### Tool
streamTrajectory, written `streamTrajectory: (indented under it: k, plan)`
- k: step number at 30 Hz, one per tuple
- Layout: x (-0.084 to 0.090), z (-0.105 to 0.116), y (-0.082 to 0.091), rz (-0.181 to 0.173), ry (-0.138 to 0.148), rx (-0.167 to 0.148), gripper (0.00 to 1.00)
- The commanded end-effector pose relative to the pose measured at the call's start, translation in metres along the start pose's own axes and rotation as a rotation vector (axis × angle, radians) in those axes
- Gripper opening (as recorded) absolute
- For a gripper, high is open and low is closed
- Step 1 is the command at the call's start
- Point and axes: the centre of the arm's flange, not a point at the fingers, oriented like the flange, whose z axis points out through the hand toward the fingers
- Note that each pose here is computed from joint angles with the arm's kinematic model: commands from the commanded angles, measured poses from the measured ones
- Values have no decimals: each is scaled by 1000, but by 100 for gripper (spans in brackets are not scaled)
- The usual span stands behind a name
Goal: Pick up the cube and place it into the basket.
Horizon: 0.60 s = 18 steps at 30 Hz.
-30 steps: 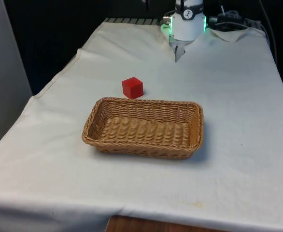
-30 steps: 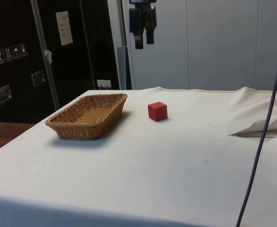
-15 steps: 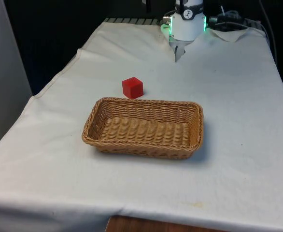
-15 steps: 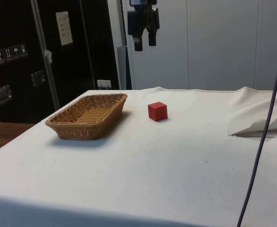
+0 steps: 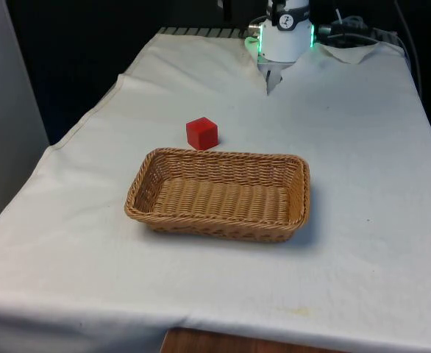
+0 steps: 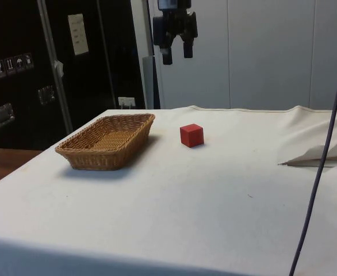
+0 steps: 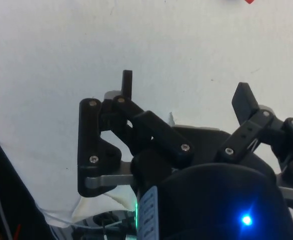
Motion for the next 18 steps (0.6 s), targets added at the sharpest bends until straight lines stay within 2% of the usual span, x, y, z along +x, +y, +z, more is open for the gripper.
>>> streamTrajectory:
  k: [1,2,6,9,18]
  plan:
    - [0,1,1,17,3,0,100]
    - [0,0,0,7,-1,0,100]
    - [1,3,1,53,0,-1,100]
    - [1,4,1,74,-1,-2,100]
    - [2,6,8,109,-7,-1,100]
